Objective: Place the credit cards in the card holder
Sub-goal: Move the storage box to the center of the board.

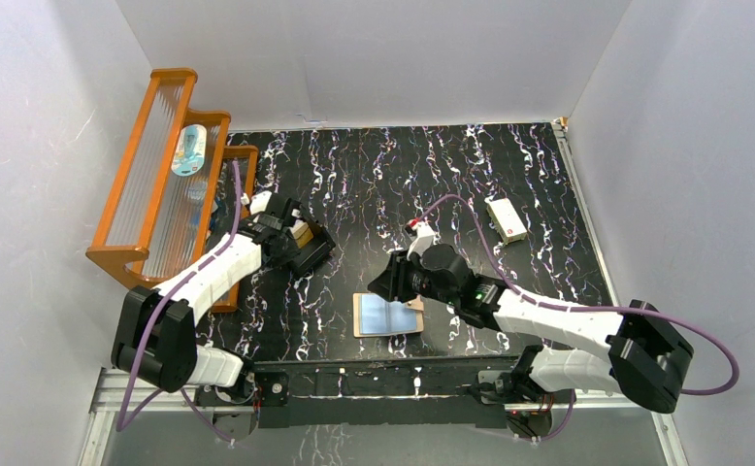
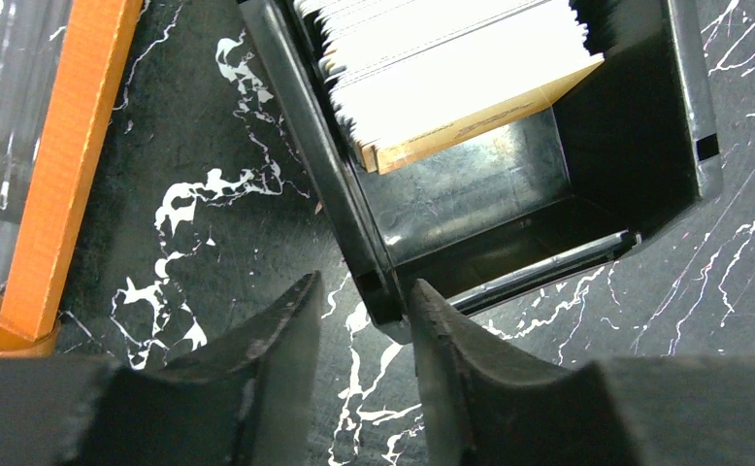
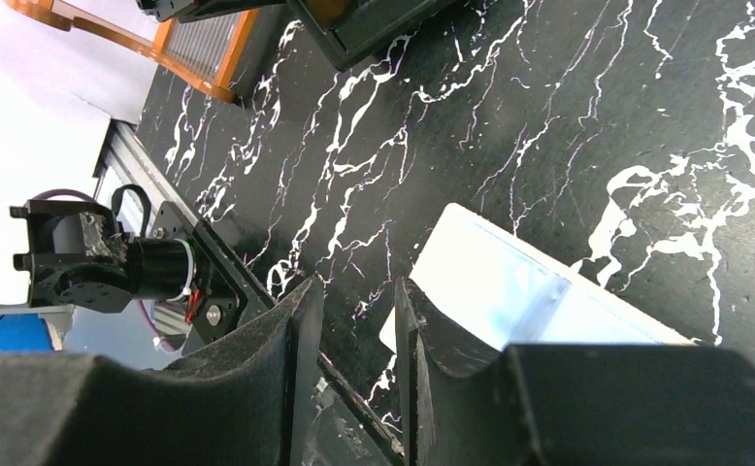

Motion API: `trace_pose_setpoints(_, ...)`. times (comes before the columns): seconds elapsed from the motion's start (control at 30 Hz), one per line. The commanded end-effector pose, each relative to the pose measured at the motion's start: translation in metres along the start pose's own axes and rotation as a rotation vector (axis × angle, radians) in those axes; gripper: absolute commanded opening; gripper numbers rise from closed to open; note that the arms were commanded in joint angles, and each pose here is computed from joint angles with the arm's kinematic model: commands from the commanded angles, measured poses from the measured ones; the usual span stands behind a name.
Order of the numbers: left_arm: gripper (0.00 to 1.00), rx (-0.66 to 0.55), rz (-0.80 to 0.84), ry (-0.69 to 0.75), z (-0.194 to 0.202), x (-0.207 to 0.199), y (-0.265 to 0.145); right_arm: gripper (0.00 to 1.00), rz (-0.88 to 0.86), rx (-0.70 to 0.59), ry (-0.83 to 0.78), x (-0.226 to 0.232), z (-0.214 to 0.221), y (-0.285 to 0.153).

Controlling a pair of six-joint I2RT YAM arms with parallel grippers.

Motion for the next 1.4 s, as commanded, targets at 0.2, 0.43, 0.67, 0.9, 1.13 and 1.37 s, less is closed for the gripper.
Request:
trace_pose_setpoints(0.2, 0.15, 0.012, 0.053, 0.050, -0.006, -0.016, 0.003, 0.42, 0.023, -0.091, -0.031, 0.001, -0.020, -0.011)
trace_pose_setpoints(0.43, 0.11, 0.031, 0.216, 0.065, -0.018, -0.053, -0.009, 0.42, 0.016, -0.096, -0.017, 0.006, -0.025, -0.012)
trace_pose_setpoints(0.67, 0.11, 0.021, 0.370, 0.124, -0.027, -0.087, -0.017, 0.45, 0.009, -0.094, -0.056, 0.008, -0.027, -0.015)
trace_pose_setpoints(0.9, 0.09, -0.005, 0.477, 0.201, -0.026, -0.116, -0.020, 0.47, 0.024, -0.097, -0.112, 0.005, -0.030, -0.021)
trace_pose_setpoints(1.13, 0.09, 0.001, 0.563, 0.291, -0.016, -0.150, -0.016, 0.47, 0.012, -0.119, -0.186, 0.007, -0.037, -0.027)
trace_pose_setpoints(1.37, 0.13, -0.009, 0.596, 0.308, -0.017, -0.164, -0.012, 0.51, 0.087, -0.162, -0.380, 0.009, -0.071, -0.032)
Point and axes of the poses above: each gripper's point midway between its finger pads, its own y axis out along the fingers, its own x axis along the line the jaws close on, z = x × y, the point moved 1 cm from there along -y, back along the fingers, and after that the axes turned 3 degrees about -y, right-handed, at the moved point
